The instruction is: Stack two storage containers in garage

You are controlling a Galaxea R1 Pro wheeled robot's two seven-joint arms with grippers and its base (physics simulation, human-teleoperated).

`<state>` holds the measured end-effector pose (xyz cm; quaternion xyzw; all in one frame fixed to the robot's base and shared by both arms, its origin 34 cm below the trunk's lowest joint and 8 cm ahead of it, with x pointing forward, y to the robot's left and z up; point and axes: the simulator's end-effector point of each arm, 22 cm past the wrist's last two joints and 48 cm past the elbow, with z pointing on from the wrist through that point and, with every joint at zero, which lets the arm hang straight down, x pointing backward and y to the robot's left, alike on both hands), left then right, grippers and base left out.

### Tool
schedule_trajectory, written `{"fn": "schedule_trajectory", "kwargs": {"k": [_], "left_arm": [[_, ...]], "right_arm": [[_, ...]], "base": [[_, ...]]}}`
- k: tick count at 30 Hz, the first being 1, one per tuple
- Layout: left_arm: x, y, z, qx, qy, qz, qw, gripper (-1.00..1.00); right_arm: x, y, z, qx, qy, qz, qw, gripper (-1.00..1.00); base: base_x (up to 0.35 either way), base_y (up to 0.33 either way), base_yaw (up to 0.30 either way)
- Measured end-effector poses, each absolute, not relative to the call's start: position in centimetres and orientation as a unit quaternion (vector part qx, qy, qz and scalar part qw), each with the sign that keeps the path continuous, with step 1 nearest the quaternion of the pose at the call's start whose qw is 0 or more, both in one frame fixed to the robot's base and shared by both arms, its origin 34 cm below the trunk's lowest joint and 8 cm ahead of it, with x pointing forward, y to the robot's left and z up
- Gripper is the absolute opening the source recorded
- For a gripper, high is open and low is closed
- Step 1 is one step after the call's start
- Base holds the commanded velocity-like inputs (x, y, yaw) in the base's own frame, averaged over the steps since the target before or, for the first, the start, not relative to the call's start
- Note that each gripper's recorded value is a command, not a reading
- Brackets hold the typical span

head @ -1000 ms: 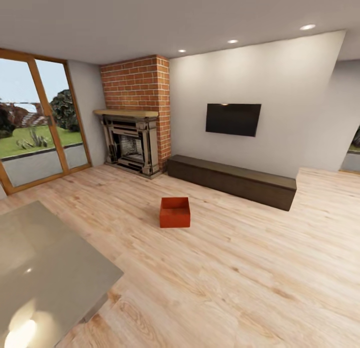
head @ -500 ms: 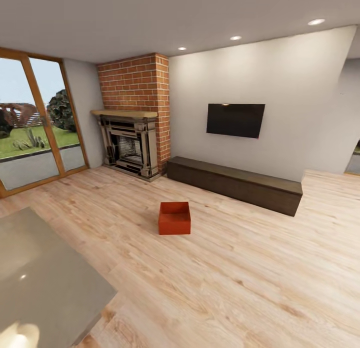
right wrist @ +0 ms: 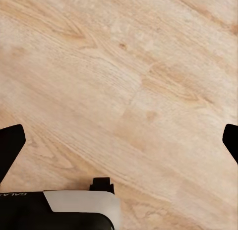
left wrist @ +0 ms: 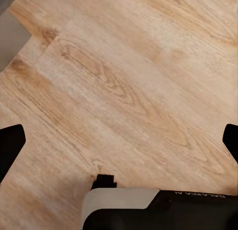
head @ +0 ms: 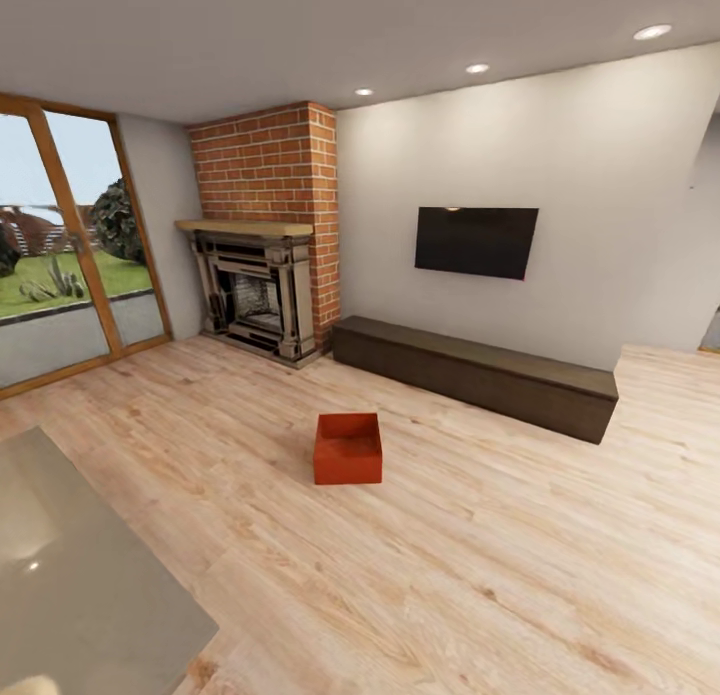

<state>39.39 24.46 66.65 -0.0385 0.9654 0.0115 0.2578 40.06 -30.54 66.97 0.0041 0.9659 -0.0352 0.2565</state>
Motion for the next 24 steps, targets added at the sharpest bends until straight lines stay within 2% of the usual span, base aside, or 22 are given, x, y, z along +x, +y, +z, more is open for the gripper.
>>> {"fn": "schedule_trajectory", "kwargs": {"k": [24], "left_arm": [[39.39,24.50,66.65,-0.039,0.965,0.012,0.258,1.00]], "right_arm": [[40.07,-30.53,66.97,0.004,0.966,-0.035,0.257,1.00]], "base": [[0.329,0.000,0.000]]}}
